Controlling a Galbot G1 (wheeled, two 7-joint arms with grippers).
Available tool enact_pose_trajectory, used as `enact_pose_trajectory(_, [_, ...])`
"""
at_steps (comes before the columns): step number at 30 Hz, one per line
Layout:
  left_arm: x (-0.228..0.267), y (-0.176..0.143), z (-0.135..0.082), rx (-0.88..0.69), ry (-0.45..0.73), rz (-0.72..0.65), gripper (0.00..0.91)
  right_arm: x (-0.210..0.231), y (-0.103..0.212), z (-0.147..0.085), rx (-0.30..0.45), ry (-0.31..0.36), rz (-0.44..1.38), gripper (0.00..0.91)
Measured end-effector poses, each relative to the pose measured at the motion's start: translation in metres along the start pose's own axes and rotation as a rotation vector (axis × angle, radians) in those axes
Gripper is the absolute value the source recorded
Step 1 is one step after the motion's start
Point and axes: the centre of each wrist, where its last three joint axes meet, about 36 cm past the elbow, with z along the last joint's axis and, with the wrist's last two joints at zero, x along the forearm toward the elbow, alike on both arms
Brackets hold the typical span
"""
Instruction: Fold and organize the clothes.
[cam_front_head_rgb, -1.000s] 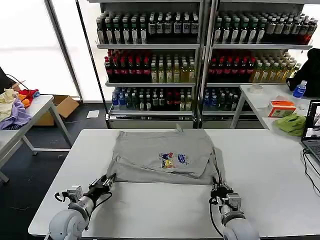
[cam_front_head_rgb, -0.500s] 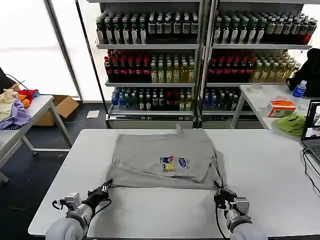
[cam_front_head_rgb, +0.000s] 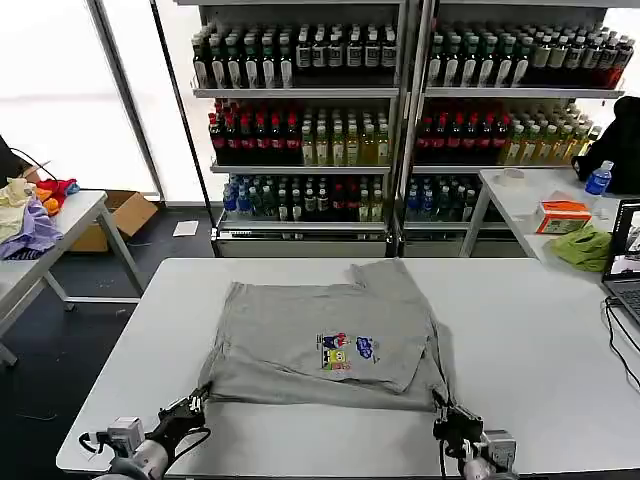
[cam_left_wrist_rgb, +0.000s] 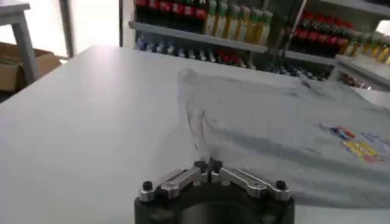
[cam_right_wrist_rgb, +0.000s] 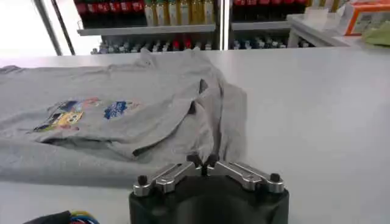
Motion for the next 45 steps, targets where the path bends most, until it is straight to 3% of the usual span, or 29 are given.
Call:
enact_pose_trajectory(7, [0.027,0.000,0.004,-0.009,0.028,-0.033,0.010,0.014,0.004,0.010,0.006,0.024,-0.013,0.000])
enact_pose_trajectory(8, [0.030,0.001,0.006,-0.008,0.034,-0.038,0.071,0.017,0.006,0.011,0.004,0.027,-0.018,0.000])
enact_pose_trajectory(9, [0.033,0.002,0.008,-0.006,0.039,-0.045,0.322,0.018,0.007,0.011,0.004,0.030,-0.022,0.000])
enact_pose_trajectory(10, [0.037,0.002,0.009,-0.003,0.043,-0.051,0.887,0.020,0.008,0.012,0.004,0.033,-0.027,0.786])
enact_pose_trajectory(11, [0.040,0.002,0.010,-0.002,0.045,-0.056,0.907,0.022,0.009,0.012,0.003,0.034,-0.031,0.907])
enact_pose_trajectory(22, [0.061,0.007,0.007,-0.009,0.040,-0.104,0.907,0.032,0.006,0.001,0.002,-0.019,-0.057,0.907])
enact_pose_trajectory(31, [0.067,0.021,-0.016,-0.026,-0.024,-0.121,0.907,0.021,-0.024,-0.032,0.013,-0.117,-0.083,0.907])
enact_pose_trajectory(38, [0.046,0.036,-0.038,-0.040,-0.071,-0.047,0.907,-0.025,-0.052,-0.066,0.077,-0.158,-0.155,0.907])
enact_pose_trajectory(45, [0.001,0.052,-0.064,-0.070,-0.092,0.032,0.907,-0.102,-0.070,-0.103,0.104,-0.170,-0.216,0.907])
